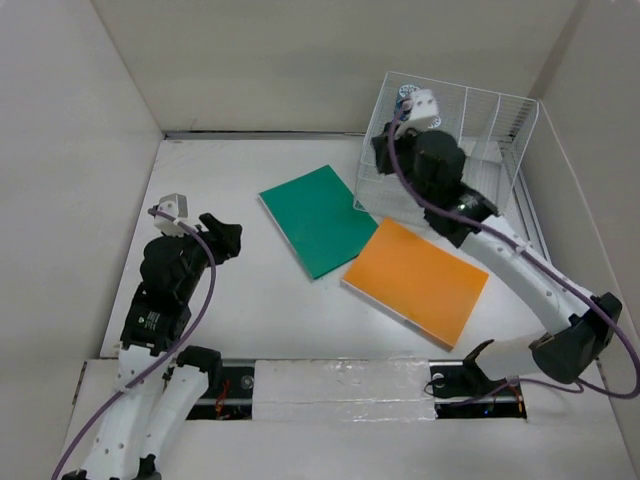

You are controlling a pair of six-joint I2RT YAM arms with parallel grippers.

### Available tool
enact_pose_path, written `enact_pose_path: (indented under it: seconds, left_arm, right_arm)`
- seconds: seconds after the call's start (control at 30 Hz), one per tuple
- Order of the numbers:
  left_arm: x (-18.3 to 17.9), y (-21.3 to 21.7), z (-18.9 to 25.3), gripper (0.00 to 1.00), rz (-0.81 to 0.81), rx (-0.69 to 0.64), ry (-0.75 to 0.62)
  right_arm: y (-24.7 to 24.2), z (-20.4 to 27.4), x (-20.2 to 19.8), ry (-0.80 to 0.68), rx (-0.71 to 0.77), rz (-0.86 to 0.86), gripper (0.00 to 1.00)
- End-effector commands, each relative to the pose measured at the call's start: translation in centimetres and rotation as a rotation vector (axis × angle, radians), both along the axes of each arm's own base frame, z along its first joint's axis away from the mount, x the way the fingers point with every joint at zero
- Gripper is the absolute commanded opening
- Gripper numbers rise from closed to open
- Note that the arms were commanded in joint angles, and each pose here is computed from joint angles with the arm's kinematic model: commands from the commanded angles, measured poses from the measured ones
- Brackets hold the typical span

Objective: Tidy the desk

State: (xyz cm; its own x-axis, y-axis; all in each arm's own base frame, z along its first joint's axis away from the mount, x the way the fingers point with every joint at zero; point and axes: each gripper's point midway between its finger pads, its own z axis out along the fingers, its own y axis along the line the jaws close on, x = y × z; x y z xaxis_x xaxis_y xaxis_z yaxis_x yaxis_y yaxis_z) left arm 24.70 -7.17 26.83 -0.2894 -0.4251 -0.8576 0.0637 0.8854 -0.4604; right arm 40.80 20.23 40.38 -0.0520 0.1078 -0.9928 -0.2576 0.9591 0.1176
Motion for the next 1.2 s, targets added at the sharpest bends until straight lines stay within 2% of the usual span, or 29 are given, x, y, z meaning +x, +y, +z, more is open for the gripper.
enact_pose_path:
  seconds: [0.0, 0.03, 0.1, 0.13, 0.17, 0.27, 0.5, 0.6, 0.87, 0.9, 1.0, 1.03, 1.1, 1.13, 1.17]
  left_arm:
    - [-0.5, 1.7, 3.1, 0.57, 0.089, -0.037, -0.107]
    - [-0.5, 1.7, 3.1, 0.57, 0.090, -0.037, -0.107]
    - [-0.7, 2.2, 3.7, 0.57, 0.114, -0.039, -0.121]
    - [-0.7, 2.4, 3.7, 0.57, 0.124, -0.040, -0.119]
    - [-0.9, 2.6, 3.9, 0.57, 0.136, -0.041, -0.126]
    - [-1.2, 2.9, 4.5, 0.57, 0.152, -0.053, -0.146]
    - [-1.7, 3.1, 4.8, 0.57, 0.156, -0.061, -0.159]
    - [-1.8, 3.3, 4.9, 0.57, 0.166, -0.060, -0.164]
    - [-2.1, 3.3, 5.3, 0.56, 0.166, -0.062, -0.178]
    - [-2.1, 3.3, 5.2, 0.56, 0.166, -0.061, -0.175]
    - [-2.2, 3.4, 5.4, 0.56, 0.169, -0.063, -0.181]
    - [-2.2, 3.4, 5.5, 0.56, 0.169, -0.064, -0.184]
    - [-2.2, 3.4, 5.5, 0.56, 0.169, -0.063, -0.182]
    - [-2.2, 3.4, 5.7, 0.56, 0.171, -0.064, -0.187]
    - [-2.2, 3.4, 5.7, 0.56, 0.172, -0.065, -0.188]
  right_arm:
    - [7.5, -8.6, -2.2, 0.128, -0.113, 0.123, 0.21]
    - [8.0, -10.1, -1.8, 0.153, -0.133, 0.126, 0.21]
    - [11.6, -14.5, -3.6, 0.235, -0.201, 0.192, 0.33]
    - [12.5, -16.2, -3.9, 0.267, -0.230, 0.192, 0.41]
    - [13.7, -19.7, -3.9, 0.326, -0.280, 0.190, 0.53]
    - [16.1, -24.8, -4.6, 0.420, -0.355, 0.232, 0.64]
    - [20.4, -31.6, -5.7, 0.523, -0.486, 0.315, 0.66]
    - [22.1, -32.8, -5.8, 0.529, -0.506, 0.326, 0.65]
    - [21.3, -36.2, -5.8, 0.573, -0.527, 0.271, 0.54]
    - [21.2, -36.5, -5.8, 0.577, -0.529, 0.267, 0.50]
    - [20.8, -37.3, -5.8, 0.588, -0.533, 0.241, 0.27]
    - [21.1, -37.1, -6.1, 0.577, -0.536, 0.234, 0.16]
    - [21.8, -36.6, -7.0, 0.557, -0.537, 0.245, 0.07]
    - [22.0, -36.3, -7.3, 0.548, -0.533, 0.246, 0.00]
    - [22.5, -35.5, -7.7, 0.534, -0.514, 0.257, 0.00]
